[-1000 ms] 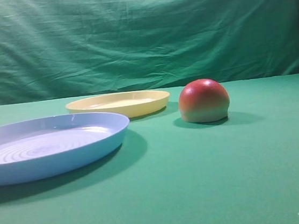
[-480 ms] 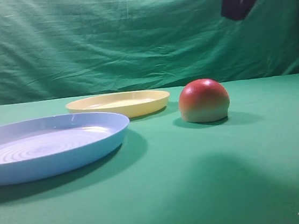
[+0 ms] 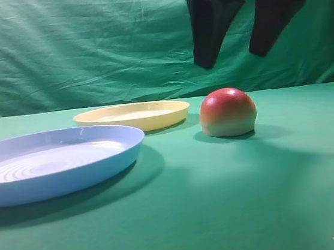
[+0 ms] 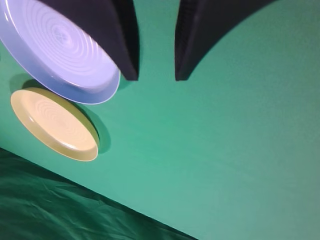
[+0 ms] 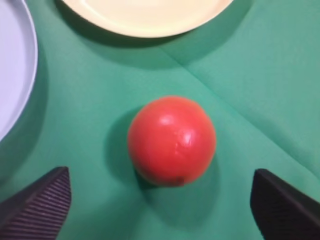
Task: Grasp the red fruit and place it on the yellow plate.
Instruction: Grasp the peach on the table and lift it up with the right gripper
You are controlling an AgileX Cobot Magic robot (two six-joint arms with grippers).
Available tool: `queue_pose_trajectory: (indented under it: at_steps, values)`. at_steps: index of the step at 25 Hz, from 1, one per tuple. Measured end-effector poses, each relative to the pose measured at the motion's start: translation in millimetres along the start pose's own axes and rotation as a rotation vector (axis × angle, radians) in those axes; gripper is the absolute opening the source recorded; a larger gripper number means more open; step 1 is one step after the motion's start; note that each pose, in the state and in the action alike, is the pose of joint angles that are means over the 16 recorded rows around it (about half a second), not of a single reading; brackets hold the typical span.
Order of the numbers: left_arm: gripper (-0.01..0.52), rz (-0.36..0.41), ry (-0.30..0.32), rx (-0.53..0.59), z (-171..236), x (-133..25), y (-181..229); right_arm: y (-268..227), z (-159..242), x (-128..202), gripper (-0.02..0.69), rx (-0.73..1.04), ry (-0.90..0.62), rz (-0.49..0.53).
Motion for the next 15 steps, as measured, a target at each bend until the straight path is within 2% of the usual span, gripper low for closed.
queue_pose_trajectory:
  at_steps: [3, 8, 15]
  values:
    - [0.157, 0.0, 0.0, 0.0, 0.0, 0.0, 0.0, 13.0, 1.8, 0.4, 0.582, 0.009, 0.0, -0.001]
    - [0.157, 0.0, 0.0, 0.0, 0.0, 0.0, 0.0, 23.0, -1.7, 0.9, 0.449, 0.012, -0.001, -0.001]
    - [0.157, 0.0, 0.0, 0.0, 0.0, 0.0, 0.0, 8.9, -41.2, 8.6, 0.265, -0.069, -0.012, -0.01]
Point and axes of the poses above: a point on each arm's last joint axis where the gripper is mounted, y pointing out along that axis toward the gripper, x along the wrist's bending axis when the last joint is at zero, z = x × y, the point moved 8 cm from there along y, pointing out along that axis toward the gripper, and after that the axes turned 9 degrees about y, right-handed, at the moved point
